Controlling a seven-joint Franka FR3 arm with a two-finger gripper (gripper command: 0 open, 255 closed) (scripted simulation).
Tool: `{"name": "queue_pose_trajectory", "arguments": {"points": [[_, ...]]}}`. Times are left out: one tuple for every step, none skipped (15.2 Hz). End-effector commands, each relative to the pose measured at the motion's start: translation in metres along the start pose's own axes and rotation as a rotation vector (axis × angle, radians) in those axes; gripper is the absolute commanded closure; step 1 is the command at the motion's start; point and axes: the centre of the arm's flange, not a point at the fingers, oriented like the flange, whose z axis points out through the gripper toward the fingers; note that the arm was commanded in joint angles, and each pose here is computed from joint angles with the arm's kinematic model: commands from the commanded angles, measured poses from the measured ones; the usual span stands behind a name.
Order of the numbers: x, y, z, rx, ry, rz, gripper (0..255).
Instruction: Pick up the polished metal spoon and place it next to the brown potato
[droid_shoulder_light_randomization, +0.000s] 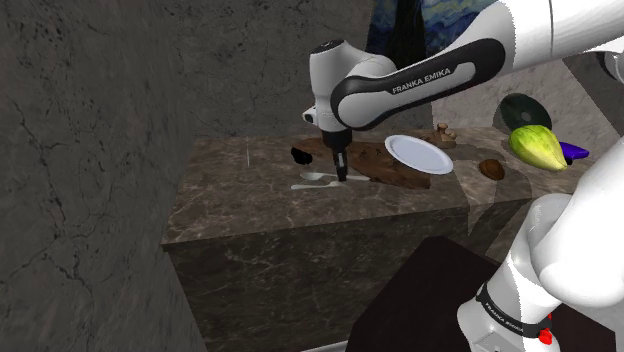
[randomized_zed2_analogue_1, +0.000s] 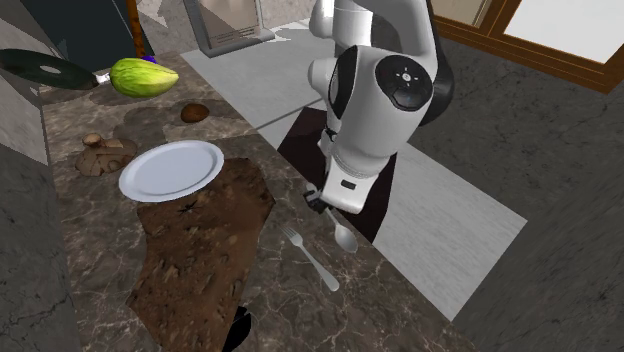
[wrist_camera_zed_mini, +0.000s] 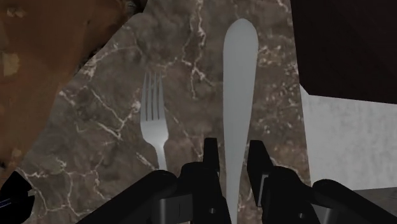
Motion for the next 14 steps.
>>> {"name": "queue_pose_trajectory", "arguments": {"points": [[-0.002,0.002,-0.009,0.000,0.000,0.000,255],[-0.003,0.003,-0.014,0.000,0.000,0.000,255],[-0.004,0.004,-0.020,0.000,0.000,0.000,255],[-0.006,0.004,-0.025,0.000,0.000,0.000,255],[-0.007,0.005,-0.030,0.000,0.000,0.000,255],[-0.008,0.006,-0.035,0.000,0.000,0.000,255],[-0.009,0.006,-0.037,0.000,0.000,0.000,255],[-0.021,0.010,-0.034,0.000,0.000,0.000,255],[-0.033,0.015,-0.031,0.000,0.000,0.000,255],[-0.045,0.019,-0.028,0.000,0.000,0.000,255],[-0.057,0.023,-0.024,0.000,0.000,0.000,255],[-0.069,0.028,-0.021,0.000,0.000,0.000,255],[-0.081,0.032,-0.018,0.000,0.000,0.000,255],[-0.093,0.036,-0.014,0.000,0.000,0.000,255]]}}
